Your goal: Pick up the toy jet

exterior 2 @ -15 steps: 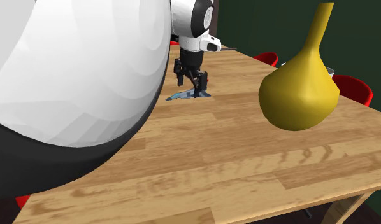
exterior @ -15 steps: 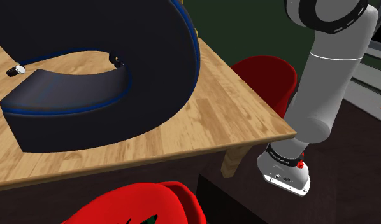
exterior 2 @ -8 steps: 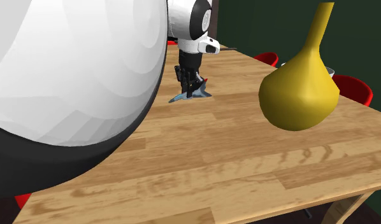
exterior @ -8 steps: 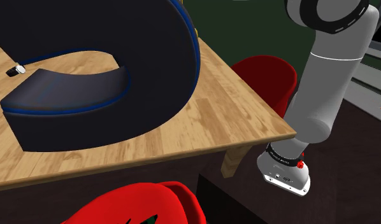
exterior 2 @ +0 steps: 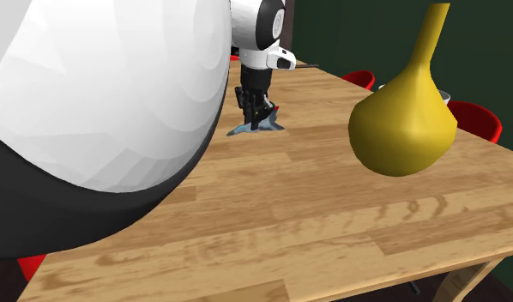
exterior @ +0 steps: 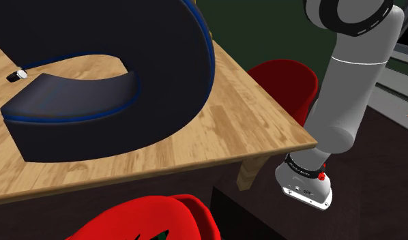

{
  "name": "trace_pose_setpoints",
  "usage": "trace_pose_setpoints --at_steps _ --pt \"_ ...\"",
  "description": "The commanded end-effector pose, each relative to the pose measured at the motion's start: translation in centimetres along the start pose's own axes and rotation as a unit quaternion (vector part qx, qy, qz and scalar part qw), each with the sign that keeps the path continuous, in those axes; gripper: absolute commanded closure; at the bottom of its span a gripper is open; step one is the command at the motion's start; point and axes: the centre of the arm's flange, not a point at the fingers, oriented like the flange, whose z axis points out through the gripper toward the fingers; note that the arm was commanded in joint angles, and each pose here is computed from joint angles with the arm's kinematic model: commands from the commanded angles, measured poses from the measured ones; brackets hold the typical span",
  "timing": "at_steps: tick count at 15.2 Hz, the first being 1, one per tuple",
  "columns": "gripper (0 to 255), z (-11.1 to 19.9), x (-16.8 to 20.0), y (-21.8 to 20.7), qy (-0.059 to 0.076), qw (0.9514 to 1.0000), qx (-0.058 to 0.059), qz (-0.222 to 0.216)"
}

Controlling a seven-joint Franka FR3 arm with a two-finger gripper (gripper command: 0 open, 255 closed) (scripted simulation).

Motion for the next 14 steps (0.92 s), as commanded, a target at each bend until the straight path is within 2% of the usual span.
trace_pose_setpoints --at_steps 1,12,14 --pt "255 -0.9 -0.1 -0.2 -0.001 1.0000 0.000 -0.001" --pt "255 -6.7 0.1 -1.3 -0.001 1.0000 0.000 -0.001" --pt "255 -6.7 0.1 -1.3 -0.001 1.0000 0.000 -0.001"
